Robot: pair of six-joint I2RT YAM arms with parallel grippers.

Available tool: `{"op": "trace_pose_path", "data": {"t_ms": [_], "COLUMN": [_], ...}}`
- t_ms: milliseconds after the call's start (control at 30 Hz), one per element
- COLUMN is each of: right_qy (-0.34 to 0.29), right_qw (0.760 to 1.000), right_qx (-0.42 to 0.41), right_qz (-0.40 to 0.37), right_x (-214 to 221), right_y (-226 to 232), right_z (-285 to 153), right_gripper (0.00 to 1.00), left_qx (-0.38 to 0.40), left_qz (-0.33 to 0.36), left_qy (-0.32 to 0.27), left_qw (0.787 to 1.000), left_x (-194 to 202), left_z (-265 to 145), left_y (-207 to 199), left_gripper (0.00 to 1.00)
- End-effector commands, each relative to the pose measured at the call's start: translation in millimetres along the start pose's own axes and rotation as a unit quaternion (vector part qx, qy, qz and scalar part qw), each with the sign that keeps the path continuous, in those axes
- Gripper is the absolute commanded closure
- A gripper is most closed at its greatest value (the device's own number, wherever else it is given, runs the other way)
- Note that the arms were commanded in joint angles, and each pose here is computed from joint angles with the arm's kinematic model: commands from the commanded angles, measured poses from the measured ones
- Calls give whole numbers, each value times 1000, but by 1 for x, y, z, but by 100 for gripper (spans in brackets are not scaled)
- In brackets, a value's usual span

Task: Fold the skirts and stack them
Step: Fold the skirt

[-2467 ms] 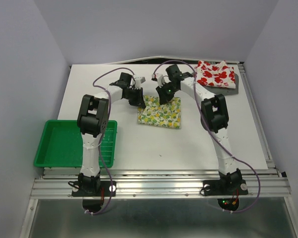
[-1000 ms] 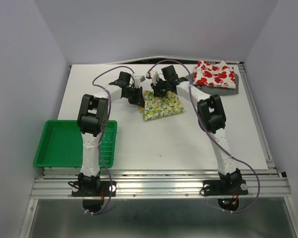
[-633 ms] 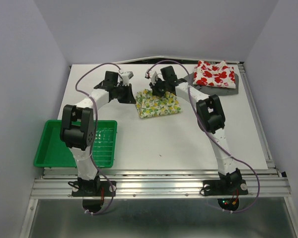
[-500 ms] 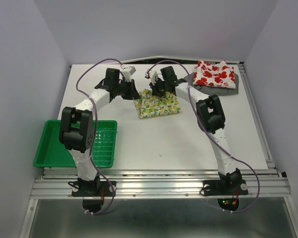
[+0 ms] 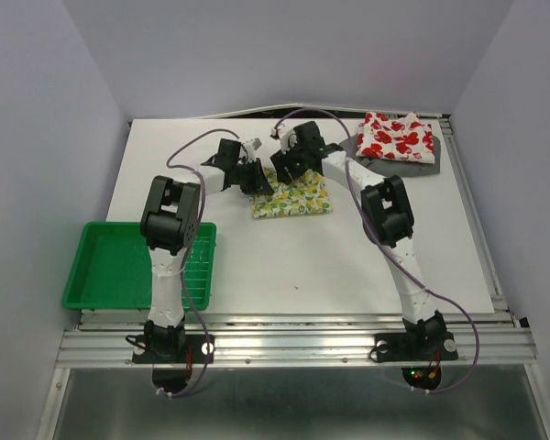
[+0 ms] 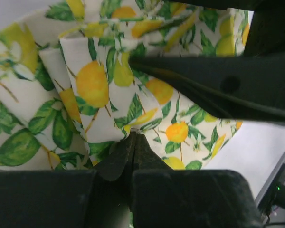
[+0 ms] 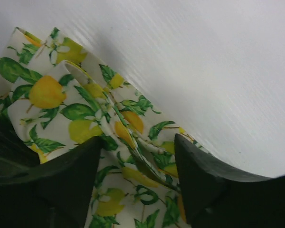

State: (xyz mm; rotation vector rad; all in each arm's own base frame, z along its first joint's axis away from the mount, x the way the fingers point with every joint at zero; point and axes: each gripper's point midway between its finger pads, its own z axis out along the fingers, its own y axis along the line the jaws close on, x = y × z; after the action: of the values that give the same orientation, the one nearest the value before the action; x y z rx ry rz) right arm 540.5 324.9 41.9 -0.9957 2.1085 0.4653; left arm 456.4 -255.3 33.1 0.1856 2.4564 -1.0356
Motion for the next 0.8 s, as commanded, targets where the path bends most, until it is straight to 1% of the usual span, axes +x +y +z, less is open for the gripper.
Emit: {"op": "trace_pose_path", "data": {"t_ms": [0, 33, 67, 133, 167, 233, 267, 300, 333, 367, 500, 567, 600, 667, 700, 767], "right_qy": [25, 4, -6, -33, -39, -51, -59, -61, -62, -59, -59, -62, -62, -54, -47, -29], "right_qw": [997, 996, 995, 992, 991, 990, 990, 990, 990, 989, 982, 979, 973, 963, 956, 952], "right_qx": [44, 61, 75, 88, 93, 87, 62, 51, 15, 5, -36, -59, -90, -131, -163, -166], "right_qz": [60, 63, 73, 80, 88, 103, 116, 120, 129, 136, 175, 187, 204, 227, 240, 257], "right_x": [-4, -23, -32, -55, -57, -65, -68, -67, -66, -63, -59, -59, -53, -44, -32, -13], "right_y": [-4, -14, -22, -33, -42, -42, -35, -36, -19, -14, 8, 18, 31, 47, 60, 57], "right_z": [-16, -30, -39, -63, -72, -92, -98, -104, -109, -111, -117, -118, -117, -114, -110, -98], "right_gripper": [28, 24, 22, 20, 20, 26, 30, 33, 37, 40, 41, 46, 50, 52, 54, 57], "left_qx": [-39, -46, -52, -56, -62, -63, -59, -60, -58, -59, -61, -61, -60, -54, -45, -33], "left_qz": [-22, -31, -33, -31, -34, -29, -27, -26, -21, -20, -18, -20, -23, -26, -36, -39], "left_qy": [-36, -29, -30, -28, -19, -16, -15, -14, -15, -14, -12, -12, -11, -14, -13, -15], "left_qw": [998, 998, 998, 998, 997, 997, 998, 998, 998, 998, 998, 998, 998, 998, 998, 999], "left_x": [-26, -20, -19, -16, -10, -9, -8, -9, -11, -10, -11, -11, -10, -12, -11, -12], "left_z": [-2, -1, -2, -4, -6, -8, -8, -8, -9, -8, -9, -9, -10, -11, -11, -10], "left_y": [19, 25, 30, 33, 35, 36, 34, 34, 33, 34, 34, 35, 34, 33, 32, 29], "left_gripper": [97, 97, 97, 97, 97, 97, 97, 97, 97, 97, 97, 97, 97, 97, 97, 97]}}
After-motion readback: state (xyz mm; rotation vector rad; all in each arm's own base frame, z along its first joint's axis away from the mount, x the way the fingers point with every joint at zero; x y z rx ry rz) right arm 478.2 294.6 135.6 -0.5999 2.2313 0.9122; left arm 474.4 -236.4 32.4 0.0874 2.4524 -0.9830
